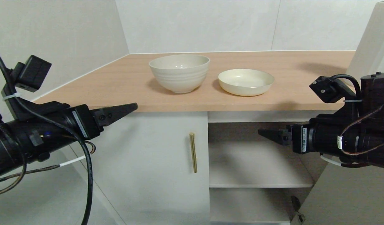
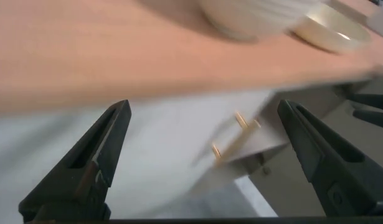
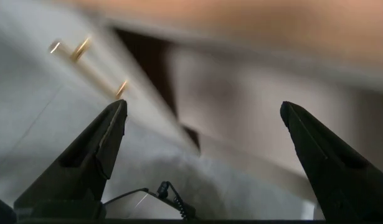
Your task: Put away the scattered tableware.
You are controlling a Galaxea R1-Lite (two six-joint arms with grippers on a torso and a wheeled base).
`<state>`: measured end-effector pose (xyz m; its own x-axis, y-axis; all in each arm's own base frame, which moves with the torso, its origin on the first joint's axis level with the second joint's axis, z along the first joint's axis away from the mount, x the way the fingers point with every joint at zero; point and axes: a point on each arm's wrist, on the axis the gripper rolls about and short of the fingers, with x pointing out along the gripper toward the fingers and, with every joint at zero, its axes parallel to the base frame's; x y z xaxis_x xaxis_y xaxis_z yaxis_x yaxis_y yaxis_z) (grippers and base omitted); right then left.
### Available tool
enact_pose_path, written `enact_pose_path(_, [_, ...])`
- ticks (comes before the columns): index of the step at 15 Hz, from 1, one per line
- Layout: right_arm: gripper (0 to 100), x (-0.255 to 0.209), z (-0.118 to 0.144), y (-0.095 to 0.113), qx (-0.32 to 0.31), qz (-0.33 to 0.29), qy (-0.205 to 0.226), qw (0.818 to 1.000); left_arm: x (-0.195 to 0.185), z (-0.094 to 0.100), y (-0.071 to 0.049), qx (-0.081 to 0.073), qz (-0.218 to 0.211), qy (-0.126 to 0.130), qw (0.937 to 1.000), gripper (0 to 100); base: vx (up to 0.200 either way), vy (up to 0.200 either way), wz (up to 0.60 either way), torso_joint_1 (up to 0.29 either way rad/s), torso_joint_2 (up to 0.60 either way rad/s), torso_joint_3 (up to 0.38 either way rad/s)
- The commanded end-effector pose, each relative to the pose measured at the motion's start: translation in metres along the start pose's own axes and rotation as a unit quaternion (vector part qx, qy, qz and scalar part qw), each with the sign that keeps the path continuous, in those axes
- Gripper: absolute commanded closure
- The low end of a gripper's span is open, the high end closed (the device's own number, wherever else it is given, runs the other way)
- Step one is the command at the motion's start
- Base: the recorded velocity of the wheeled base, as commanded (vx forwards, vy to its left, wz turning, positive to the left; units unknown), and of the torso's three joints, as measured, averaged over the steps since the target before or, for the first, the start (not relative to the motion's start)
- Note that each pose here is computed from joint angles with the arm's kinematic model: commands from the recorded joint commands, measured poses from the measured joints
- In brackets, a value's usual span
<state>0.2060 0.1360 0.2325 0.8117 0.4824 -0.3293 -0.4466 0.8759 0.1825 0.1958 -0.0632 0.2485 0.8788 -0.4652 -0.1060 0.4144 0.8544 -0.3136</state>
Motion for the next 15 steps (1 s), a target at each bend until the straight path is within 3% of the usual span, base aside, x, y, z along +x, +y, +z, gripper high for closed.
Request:
enact_pose_path(1, [0,0.000,0.000,0.000,0.000,0.000,0.000,1.000,0.000,0.000,0.000,-0.001,0.000,0.001,1.0000,0,0.000,0.000,0.00,0.000,0.00,0.000])
enact_pose_path(8, [0,-0.010,-0.001,0.001,-0.002,0.009,-0.003,1.000,-0.002,0.001,-0.001,0.000,0.000,-0.004,1.0000,0,0.000,0.000,0.00,0.002,-0.01,-0.008])
enact_pose_path(10, [0,-0.019,0.000,0.004,-0.010,0.024,-0.010,1.000,-0.030,0.010,-0.014,0.009,-0.020,-0.031,0.9993,0,0.000,0.000,0.00,0.058,-0.29,-0.234])
enact_pose_path(12, [0,-0.025,-0.002,0.007,-0.023,0.034,-0.012,0.999,-0.082,0.020,-0.033,0.010,-0.039,-0.017,0.9990,0,0.000,0.000,0.00,0.105,-0.23,-0.291])
enact_pose_path(14, [0,-0.025,-0.002,0.008,-0.025,0.037,-0.012,0.999,-0.107,0.029,-0.041,0.006,-0.042,0.018,0.9989,0,0.000,0.000,0.00,0.132,-0.55,-0.317])
enact_pose_path(15, [0,-0.025,-0.003,0.008,-0.025,0.037,-0.010,0.999,-0.106,0.029,-0.041,0.005,-0.041,0.019,0.9990,0,0.000,0.000,0.00,0.100,-0.52,-0.286])
